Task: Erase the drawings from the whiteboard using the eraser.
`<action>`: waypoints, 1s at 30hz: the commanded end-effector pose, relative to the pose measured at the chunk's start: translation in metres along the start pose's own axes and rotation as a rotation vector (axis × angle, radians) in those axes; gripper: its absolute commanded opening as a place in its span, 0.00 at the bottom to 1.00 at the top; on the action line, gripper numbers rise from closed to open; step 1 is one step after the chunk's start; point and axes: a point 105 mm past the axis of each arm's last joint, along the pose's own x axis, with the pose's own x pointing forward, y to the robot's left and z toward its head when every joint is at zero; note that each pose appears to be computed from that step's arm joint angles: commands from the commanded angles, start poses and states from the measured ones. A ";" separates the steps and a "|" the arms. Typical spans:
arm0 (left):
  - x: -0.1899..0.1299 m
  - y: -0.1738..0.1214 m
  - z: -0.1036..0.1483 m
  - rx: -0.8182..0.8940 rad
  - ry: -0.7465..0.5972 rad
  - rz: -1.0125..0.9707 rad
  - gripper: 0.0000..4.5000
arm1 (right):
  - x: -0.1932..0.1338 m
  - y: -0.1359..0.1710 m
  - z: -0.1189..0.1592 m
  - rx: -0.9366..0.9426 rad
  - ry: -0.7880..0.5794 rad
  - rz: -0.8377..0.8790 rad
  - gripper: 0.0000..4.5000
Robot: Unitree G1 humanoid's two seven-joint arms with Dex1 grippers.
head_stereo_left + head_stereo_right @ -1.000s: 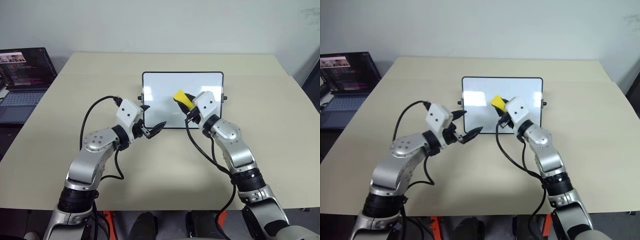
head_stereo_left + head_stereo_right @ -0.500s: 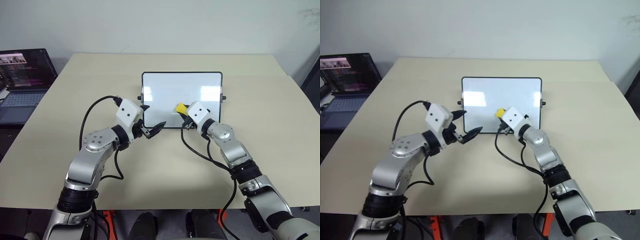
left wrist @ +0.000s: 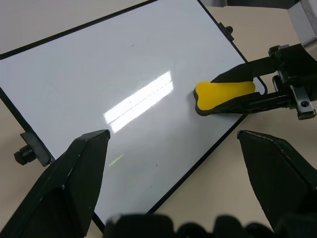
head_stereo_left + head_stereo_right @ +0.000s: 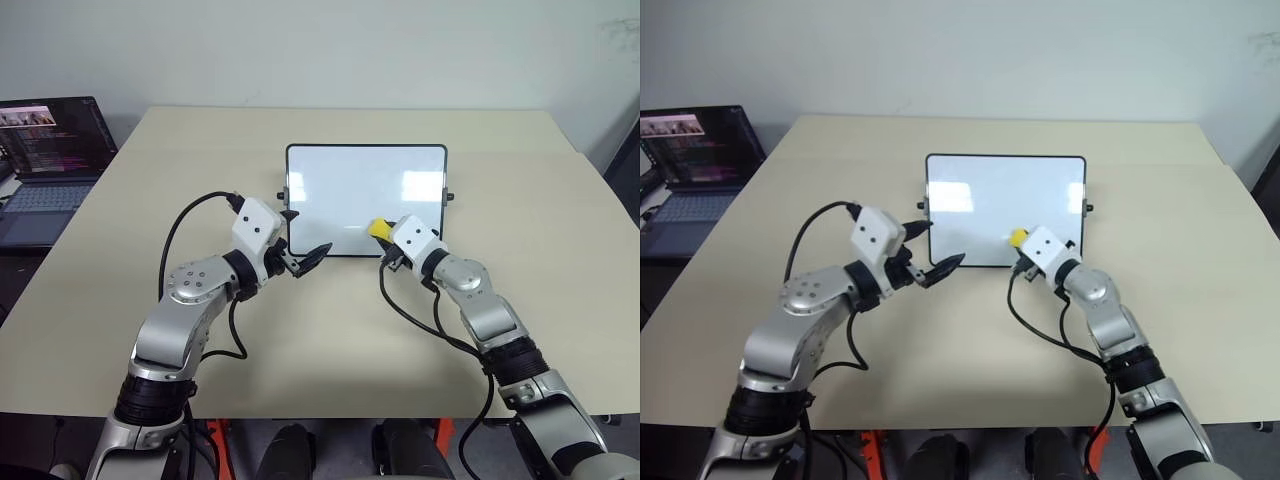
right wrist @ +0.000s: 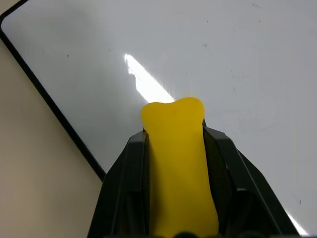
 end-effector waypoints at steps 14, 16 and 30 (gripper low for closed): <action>0.002 0.000 0.013 0.022 -0.050 -0.003 1.00 | -0.029 -0.031 -0.032 0.061 0.142 -0.109 0.27; 0.002 0.000 0.013 0.022 -0.049 -0.003 1.00 | -0.030 -0.034 -0.022 0.084 0.110 -0.119 0.27; 0.002 -0.001 0.014 0.021 -0.052 -0.010 1.00 | -0.042 -0.039 0.041 0.420 -0.138 -0.145 0.27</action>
